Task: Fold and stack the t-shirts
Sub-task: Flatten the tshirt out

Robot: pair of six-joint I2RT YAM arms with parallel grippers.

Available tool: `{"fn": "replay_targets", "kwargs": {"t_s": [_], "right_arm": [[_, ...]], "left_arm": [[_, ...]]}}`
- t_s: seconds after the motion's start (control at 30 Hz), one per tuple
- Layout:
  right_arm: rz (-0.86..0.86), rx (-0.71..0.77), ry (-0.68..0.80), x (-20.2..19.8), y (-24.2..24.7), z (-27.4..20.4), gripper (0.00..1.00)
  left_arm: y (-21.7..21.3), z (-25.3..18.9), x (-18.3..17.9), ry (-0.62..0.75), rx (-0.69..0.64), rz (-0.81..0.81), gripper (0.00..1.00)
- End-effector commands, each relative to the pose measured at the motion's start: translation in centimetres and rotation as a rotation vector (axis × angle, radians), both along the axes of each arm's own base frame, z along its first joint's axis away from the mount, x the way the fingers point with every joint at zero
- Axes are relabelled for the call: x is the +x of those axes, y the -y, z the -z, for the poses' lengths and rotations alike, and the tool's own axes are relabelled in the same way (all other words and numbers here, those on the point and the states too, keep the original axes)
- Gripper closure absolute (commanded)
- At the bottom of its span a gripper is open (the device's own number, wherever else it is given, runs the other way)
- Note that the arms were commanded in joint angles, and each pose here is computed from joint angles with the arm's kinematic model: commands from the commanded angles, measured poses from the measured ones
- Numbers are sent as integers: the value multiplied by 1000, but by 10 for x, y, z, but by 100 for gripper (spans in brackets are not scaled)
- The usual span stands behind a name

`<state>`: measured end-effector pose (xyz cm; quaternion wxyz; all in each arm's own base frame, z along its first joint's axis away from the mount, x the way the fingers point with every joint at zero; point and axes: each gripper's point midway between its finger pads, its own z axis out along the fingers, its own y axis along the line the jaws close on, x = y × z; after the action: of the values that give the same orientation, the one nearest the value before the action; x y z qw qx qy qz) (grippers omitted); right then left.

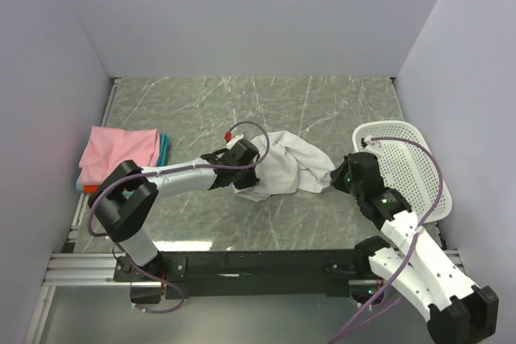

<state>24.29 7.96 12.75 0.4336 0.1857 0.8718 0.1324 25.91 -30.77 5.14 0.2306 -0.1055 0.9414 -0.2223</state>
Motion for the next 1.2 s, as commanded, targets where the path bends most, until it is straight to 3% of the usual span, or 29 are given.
{"fn": "replay_targets", "kwargs": {"t_s": [0.0,0.17,0.4,0.63,0.67,0.8,1.0,1.17], "right_arm": [[-50,11,54,5,-6,-15,100],[-80,55,154,5,-11,-58,100],[-147,135,395,-12,-15,-170,100],[-166,178,623,-46,-4,-266,100],[-176,184,651,-51,-3,-277,100],[-228,192,783,-79,0,-328,100],[-242,157,785,-77,0,-334,100],[-190,112,757,-54,3,-322,100]], "left_arm": [[2,-29,8,73,-11,9,99],[-10,-78,15,184,-23,-12,99],[-45,-201,24,414,-44,-95,99],[-84,-319,4,687,-212,-135,99],[-90,-348,-4,775,-268,-114,99],[-106,-396,-26,943,-375,-78,99],[-138,-397,-24,1054,-300,-165,99],[-165,-365,6,1025,-89,-351,99]]}}
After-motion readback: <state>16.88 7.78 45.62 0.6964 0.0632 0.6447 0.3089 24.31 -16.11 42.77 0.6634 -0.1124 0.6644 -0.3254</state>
